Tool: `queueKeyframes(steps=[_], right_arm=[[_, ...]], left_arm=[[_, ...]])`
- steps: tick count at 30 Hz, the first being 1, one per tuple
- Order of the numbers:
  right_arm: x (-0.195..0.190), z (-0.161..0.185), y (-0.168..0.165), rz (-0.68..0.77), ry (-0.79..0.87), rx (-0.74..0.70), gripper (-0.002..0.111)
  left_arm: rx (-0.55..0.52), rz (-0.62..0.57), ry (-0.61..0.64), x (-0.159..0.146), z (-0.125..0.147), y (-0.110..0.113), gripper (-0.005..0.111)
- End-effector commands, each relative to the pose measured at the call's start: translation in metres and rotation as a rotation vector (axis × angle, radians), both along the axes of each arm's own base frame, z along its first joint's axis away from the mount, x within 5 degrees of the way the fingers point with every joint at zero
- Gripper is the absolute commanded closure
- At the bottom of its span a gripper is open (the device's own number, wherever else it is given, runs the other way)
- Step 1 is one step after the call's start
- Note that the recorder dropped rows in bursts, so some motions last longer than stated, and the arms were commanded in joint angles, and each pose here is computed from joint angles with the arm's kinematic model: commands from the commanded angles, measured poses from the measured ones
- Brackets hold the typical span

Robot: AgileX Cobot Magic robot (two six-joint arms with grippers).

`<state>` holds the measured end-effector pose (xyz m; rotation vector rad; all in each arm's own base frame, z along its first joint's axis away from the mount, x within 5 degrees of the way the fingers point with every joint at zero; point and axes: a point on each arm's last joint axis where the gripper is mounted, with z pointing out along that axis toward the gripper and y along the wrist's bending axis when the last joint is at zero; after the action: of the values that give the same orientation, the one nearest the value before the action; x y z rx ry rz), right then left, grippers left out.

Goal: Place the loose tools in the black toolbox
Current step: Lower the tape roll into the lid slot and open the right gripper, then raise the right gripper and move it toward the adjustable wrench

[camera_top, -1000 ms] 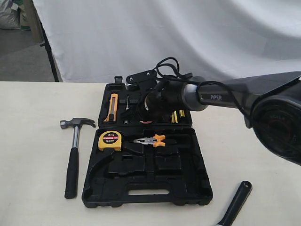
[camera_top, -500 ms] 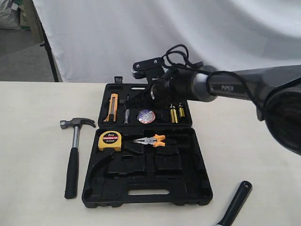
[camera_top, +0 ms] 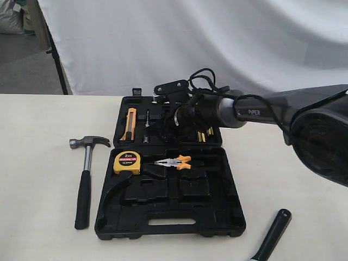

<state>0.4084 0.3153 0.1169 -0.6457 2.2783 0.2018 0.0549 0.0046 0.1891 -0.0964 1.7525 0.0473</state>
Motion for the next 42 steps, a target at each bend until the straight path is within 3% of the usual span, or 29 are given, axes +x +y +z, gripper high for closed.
queueKeyframes(steps=[1,4,7,17,21,26,34,38,42], right_arm=[[-0.003,0.054,-0.012,-0.053,-0.033,-0.015,0.109],[-0.007,0.082,-0.017,-0.064,-0.062,-0.004,0.109],[-0.010,0.087,-0.017,-0.050,-0.072,-0.009,0.109],[-0.012,-0.006,-0.007,0.038,0.008,-0.001,0.109],[-0.012,-0.019,-0.007,0.032,0.031,-0.009,0.109],[-0.014,0.019,-0.014,-0.007,0.012,-0.031,0.109],[-0.038,0.134,-0.039,-0.044,-0.087,-0.101,0.109],[-0.070,0.163,-0.039,0.036,-0.122,-0.111,0.109],[-0.104,0.163,-0.035,0.122,-0.114,-0.144,0.109]], left_arm=[[-0.007,0.001,-0.003,0.000,0.000,0.000,0.106],[-0.007,0.001,-0.003,0.000,0.000,0.000,0.106],[-0.007,0.001,-0.003,0.000,0.000,0.000,0.106],[-0.007,0.001,-0.003,0.000,0.000,0.000,0.106],[-0.007,0.001,-0.003,0.000,0.000,0.000,0.106],[-0.007,0.001,-0.003,0.000,0.000,0.000,0.106],[-0.007,0.001,-0.003,0.000,0.000,0.000,0.106],[-0.007,0.001,-0.003,0.000,0.000,0.000,0.106],[-0.007,0.001,-0.003,0.000,0.000,0.000,0.106]])
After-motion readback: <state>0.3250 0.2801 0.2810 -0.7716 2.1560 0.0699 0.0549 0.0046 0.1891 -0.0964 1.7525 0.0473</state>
